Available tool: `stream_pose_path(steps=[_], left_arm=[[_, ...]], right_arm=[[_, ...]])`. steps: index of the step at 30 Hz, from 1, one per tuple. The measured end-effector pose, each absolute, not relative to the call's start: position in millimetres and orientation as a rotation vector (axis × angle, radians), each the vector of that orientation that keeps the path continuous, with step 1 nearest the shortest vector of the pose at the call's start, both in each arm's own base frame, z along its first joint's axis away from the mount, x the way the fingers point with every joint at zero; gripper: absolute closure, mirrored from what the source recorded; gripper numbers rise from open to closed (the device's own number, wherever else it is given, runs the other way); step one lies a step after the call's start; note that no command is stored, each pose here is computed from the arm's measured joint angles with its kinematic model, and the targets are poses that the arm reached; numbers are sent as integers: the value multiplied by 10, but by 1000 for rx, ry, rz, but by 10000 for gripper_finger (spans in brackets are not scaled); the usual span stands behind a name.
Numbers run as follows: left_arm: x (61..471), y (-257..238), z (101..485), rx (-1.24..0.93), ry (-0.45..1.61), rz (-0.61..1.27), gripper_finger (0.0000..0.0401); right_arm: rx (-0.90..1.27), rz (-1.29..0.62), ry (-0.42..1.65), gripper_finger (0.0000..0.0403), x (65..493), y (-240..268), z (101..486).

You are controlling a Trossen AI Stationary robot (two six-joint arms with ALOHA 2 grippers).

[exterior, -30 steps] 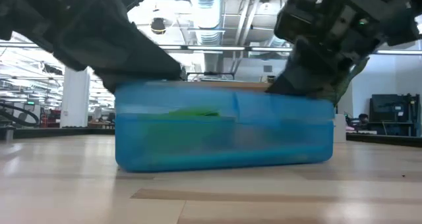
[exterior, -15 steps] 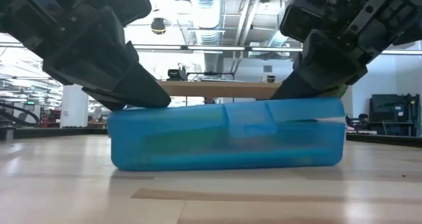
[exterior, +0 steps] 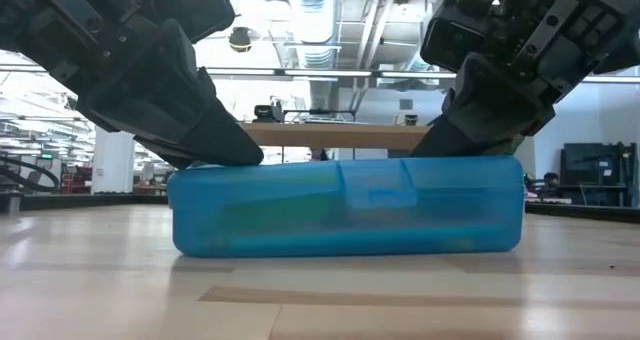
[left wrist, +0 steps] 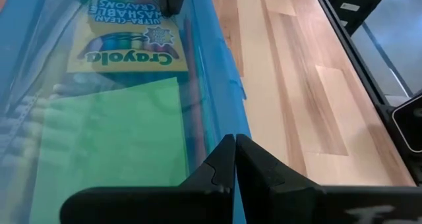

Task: Pack school essentials
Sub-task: Close the blue supply box

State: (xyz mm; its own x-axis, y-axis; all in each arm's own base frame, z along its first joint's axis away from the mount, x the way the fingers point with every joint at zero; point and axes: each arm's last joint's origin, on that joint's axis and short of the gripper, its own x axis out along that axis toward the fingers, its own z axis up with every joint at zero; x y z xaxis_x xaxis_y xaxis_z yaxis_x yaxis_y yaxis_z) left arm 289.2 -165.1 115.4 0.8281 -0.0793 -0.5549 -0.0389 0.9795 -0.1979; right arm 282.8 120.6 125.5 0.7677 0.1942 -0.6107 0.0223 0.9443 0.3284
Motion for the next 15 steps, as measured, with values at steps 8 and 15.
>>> stream_pose_path(steps=[8,15], left_arm=[[2889,-1648,1160,-202,594,-22,401],[2880,-1626,1234,-182,581,-23,401]], right_arm=[[355,88,701,395,2845,1217,1187],[370,122,693,395,2822,1223,1276]])
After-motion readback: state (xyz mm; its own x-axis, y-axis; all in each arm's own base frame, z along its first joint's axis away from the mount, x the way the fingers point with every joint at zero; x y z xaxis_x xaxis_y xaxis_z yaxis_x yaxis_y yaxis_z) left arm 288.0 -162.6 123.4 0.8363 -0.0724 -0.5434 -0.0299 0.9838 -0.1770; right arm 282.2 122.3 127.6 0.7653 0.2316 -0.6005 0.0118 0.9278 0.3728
